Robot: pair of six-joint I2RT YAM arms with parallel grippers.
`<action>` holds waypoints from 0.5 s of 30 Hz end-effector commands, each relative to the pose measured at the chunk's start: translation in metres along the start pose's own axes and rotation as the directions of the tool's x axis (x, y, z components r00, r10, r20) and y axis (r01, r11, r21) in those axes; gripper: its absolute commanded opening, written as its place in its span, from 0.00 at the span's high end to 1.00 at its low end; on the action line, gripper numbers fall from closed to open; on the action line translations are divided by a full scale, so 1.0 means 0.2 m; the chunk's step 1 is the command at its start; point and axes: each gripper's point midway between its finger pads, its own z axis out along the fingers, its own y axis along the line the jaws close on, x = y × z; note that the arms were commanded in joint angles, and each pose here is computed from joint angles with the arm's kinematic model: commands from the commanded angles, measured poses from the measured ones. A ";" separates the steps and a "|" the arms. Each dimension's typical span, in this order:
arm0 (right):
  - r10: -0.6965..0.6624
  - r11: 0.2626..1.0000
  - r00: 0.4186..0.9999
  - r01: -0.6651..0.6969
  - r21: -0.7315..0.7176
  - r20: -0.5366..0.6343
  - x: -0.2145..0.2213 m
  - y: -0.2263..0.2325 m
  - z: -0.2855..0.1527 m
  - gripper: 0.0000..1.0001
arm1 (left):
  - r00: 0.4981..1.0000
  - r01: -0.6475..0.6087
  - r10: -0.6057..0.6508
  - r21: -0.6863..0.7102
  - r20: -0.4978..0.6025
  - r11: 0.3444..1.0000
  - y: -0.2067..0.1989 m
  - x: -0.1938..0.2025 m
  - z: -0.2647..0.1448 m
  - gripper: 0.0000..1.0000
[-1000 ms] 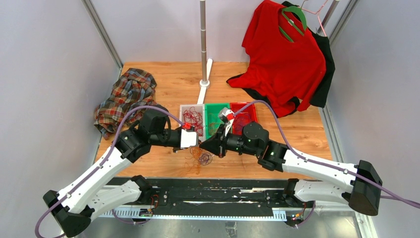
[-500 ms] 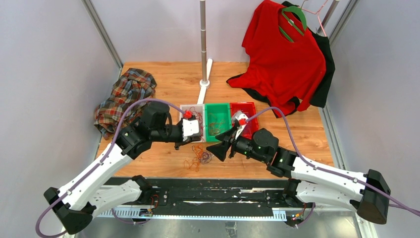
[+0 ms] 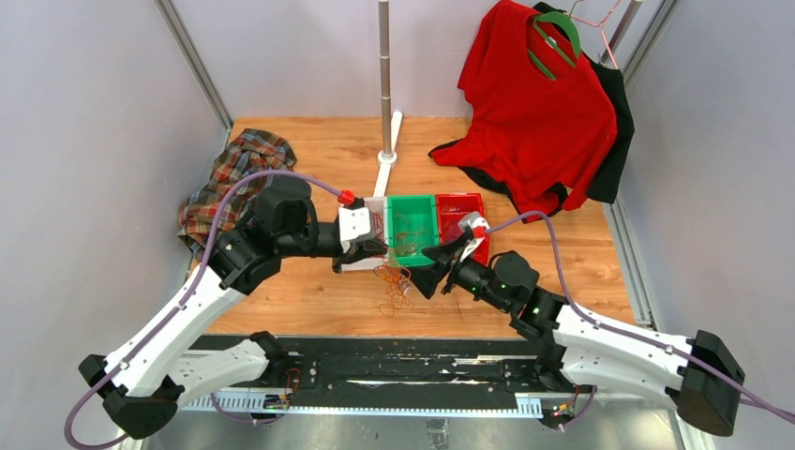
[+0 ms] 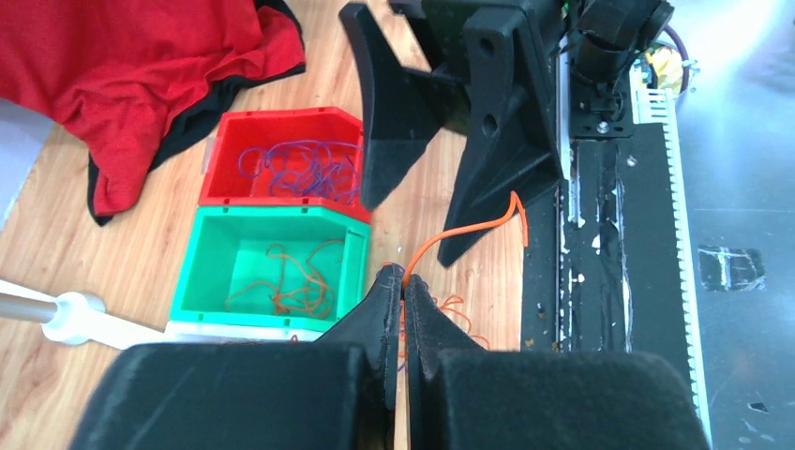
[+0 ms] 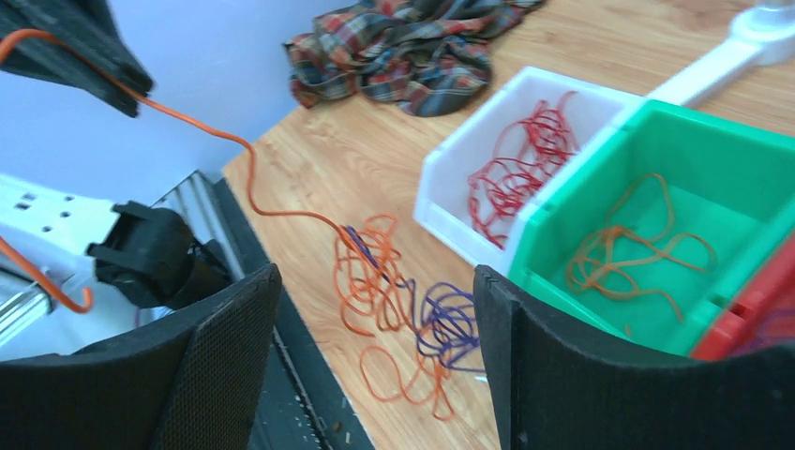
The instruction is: Untangle the cables
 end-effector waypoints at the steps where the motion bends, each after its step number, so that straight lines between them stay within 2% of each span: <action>1: 0.020 0.975 0.994 0.004 -0.220 0.107 -0.20 0.24 0.08 0.26 | 0.998 -0.031 0.028 0.043 0.059 0.999 -0.01 -0.13 0.00 1.00; 4: 0.012 0.954 0.996 0.015 -0.299 0.089 -0.23 0.33 0.14 0.27 | 0.996 -0.046 0.042 0.042 0.074 0.998 0.02 -0.19 0.01 1.00; 7: 0.018 0.954 0.997 0.006 -0.299 0.075 -0.22 0.33 0.21 0.29 | 0.994 -0.056 0.052 0.045 0.096 0.997 0.03 -0.25 0.01 1.00; 12: 0.042 0.963 0.997 -0.022 -0.269 0.068 -0.19 0.30 0.31 0.43 | 0.986 -0.071 0.057 0.089 0.156 0.993 -0.02 -0.39 -0.04 1.00; 15: 0.060 0.970 0.998 -0.053 -0.238 0.025 -0.09 0.25 0.34 0.51 | 0.976 -0.097 0.077 0.091 0.202 0.991 -0.02 -0.52 -0.09 1.00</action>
